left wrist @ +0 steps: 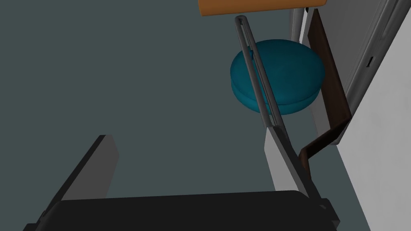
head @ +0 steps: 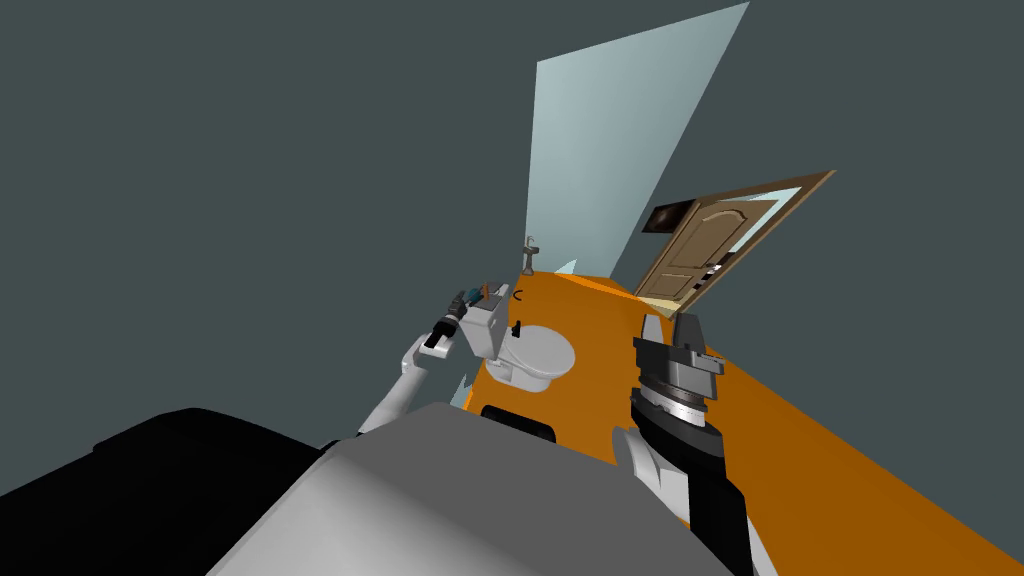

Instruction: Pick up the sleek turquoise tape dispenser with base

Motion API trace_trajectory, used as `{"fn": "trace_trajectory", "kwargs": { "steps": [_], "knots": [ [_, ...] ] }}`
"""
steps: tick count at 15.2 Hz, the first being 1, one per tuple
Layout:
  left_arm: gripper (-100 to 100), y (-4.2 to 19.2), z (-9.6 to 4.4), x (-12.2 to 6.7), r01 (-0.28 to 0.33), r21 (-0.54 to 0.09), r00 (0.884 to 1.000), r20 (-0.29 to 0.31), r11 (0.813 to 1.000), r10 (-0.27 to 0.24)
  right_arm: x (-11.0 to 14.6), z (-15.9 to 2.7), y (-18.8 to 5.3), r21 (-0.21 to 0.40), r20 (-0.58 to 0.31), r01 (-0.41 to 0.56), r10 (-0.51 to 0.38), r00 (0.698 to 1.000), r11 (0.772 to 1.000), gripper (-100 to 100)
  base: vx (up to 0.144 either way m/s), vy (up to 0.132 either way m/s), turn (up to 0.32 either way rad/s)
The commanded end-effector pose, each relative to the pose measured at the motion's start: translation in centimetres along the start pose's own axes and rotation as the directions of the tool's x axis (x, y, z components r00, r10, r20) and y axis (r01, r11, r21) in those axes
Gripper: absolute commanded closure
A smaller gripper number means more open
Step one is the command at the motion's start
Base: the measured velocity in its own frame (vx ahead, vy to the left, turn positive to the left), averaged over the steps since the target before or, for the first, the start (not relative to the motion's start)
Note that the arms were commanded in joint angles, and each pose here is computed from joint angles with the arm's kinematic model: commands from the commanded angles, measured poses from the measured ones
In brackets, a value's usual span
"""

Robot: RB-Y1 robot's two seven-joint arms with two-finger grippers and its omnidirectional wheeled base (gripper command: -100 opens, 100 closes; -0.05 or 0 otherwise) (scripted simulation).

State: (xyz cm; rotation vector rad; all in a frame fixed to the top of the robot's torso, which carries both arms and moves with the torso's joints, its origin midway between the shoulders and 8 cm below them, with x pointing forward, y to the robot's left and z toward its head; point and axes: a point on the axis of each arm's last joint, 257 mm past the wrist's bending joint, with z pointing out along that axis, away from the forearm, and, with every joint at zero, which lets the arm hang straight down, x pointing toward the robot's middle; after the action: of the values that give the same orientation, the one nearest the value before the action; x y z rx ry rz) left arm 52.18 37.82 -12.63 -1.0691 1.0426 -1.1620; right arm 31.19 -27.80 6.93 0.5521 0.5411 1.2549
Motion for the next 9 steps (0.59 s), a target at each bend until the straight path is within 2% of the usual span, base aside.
{"fn": "trace_trajectory", "kwargs": {
  "steps": [1,3,4,6,7,9],
  "knots": [
    [-100,0.9,1.4,-1.6,0.001,-0.041,0.999,0.032,0.999,0.0,0.0,0.0,0.0,0.0,0.0,0.0,0.0,1.0,1.0,0,-0.003,-0.086,-0.038],
    [-100,1.4,1.5,-1.7,0.003,-0.061,0.999,0.039,0.998,0.0,0.0,0.0,0.0,0.0,0.0,0.0,0.0,1.0,1.0,0,0.007,-0.085,-0.026],
    [-100,1.7,2.6,-3.3,0.007,-0.084,0.998,0.066,0.996,-0.001,0.0,0.0,0.0,0.0,0.0,0.0,0.0,1.0,1.0,0,0.009,-0.081,-0.033],
    [-100,2.4,2.7,-3.5,0.01,-0.108,0.997,0.075,0.994,-0.001,0.0,0.0,0.0,0.0,0.0,0.0,0.0,1.0,1.0,0,0.0,-0.081,-0.029],
    [-100,2.4,3.9,-5.1,0.018,-0.128,0.994,0.106,0.992,-0.005,0.0,0.0,0.0,0.0,0.0,0.0,0.0,1.0,1.0,0,-0.005,-0.091,-0.037],
    [-100,3.2,3.8,-5.4,0.021,-0.153,0.993,0.115,0.988,-0.004,0.0,0.0,0.0,0.0,0.0,0.0,0.0,1.0,1.0,0,-0.002,-0.074,-0.022]
  ]
}}
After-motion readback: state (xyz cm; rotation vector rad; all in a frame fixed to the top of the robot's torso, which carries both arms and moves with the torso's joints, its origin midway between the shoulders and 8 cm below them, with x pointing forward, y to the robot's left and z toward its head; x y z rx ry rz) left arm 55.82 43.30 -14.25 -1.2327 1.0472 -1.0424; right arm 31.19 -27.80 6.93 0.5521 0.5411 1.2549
